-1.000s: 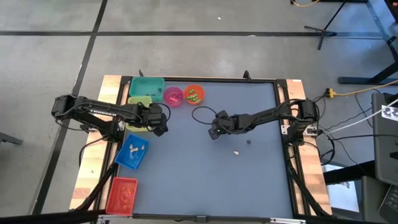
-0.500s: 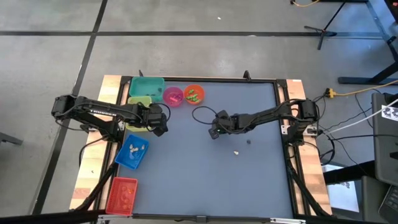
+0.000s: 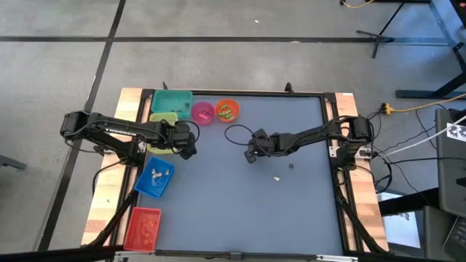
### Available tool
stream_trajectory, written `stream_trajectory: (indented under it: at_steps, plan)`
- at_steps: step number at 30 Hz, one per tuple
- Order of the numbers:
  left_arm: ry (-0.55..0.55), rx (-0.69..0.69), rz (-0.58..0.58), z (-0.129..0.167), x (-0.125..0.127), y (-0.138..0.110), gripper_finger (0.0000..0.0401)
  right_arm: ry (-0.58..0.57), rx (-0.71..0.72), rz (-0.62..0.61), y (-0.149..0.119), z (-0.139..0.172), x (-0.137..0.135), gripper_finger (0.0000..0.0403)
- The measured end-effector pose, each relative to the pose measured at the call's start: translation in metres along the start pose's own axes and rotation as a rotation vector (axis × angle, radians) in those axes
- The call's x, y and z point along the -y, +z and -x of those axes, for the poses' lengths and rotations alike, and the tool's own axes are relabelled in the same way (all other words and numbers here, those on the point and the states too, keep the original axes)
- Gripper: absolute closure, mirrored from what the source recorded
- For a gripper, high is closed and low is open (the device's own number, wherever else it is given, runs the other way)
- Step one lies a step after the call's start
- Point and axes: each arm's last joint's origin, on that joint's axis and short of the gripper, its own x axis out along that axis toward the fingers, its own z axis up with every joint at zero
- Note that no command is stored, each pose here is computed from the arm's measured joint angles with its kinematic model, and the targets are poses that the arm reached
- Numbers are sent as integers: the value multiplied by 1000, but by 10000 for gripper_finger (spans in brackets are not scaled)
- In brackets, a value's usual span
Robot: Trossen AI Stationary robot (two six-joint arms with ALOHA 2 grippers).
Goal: Sort Halloween decoration
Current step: Put the white bone toy into the yellow bin
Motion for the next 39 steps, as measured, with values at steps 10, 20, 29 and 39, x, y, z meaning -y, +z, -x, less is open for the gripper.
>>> stream_trajectory:
  at_steps: [10, 20, 29, 39]
  plan:
    - [-2, 2, 2, 0, 0, 0, 303, 27, -7, 100, 3, 6, -2, 370]
    - [-40, 42, 27, 0, 4, 5, 303, 191, -4, 201, 25, 25, -22, 370]
    - [-98, 96, 68, 1, 10, 11, 303, 360, -6, 330, 40, 39, -39, 370]
    - [-459, 130, 156, 9, 30, 28, 303, 466, 184, 501, 54, 45, -52, 370]
